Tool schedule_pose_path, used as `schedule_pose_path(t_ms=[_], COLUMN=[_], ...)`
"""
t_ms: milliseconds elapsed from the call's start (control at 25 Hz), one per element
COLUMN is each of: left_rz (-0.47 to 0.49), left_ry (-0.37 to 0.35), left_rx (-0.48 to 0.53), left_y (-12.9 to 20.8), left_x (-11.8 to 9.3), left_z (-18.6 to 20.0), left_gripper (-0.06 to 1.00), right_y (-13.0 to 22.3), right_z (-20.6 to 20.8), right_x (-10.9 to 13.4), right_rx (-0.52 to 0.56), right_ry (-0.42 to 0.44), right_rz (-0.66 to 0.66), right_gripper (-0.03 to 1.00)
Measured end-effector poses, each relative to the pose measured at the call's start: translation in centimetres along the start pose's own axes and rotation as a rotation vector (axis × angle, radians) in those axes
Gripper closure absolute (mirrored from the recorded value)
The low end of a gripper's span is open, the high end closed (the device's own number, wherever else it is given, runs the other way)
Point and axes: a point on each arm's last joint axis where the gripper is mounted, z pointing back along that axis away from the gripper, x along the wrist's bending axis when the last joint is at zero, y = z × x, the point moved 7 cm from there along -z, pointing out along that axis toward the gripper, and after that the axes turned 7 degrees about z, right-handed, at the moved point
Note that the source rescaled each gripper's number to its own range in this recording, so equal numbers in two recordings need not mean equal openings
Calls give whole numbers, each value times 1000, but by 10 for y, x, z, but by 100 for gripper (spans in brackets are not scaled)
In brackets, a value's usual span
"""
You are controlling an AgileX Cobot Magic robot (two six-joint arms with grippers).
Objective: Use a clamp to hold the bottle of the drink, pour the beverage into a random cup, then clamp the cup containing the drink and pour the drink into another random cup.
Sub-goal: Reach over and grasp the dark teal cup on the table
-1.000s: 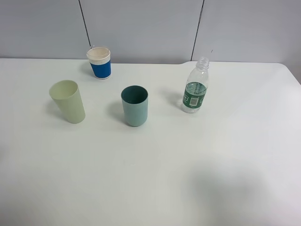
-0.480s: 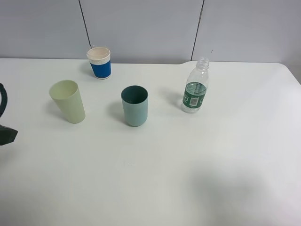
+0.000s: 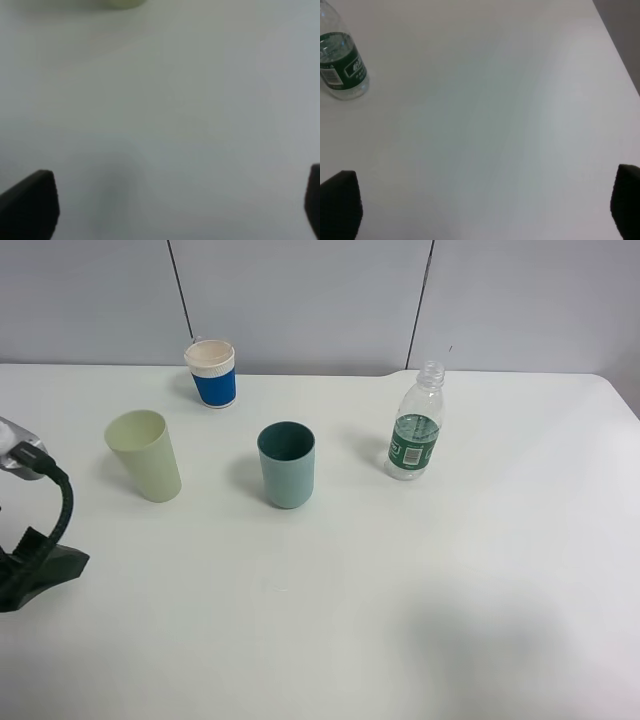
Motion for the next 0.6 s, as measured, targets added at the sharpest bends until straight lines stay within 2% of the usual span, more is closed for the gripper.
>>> schedule_pose_path(t_ms=[160,400,600], left_rz=[-5,98,63], left_ry=[25,88,129], left_rx=[6,32,8], left_y=[-4,-11,-19], left_x=[-7,-20,-37], left_z=[-12,-35,-56], left_gripper=[-6,-6,-6], right_y=[0,0,0], right_z=[0,0,0], right_x=[0,0,0], right_rx=[0,0,0], right_ry=[0,0,0], right_rz=[0,0,0], right_gripper=[-3,-3,-3])
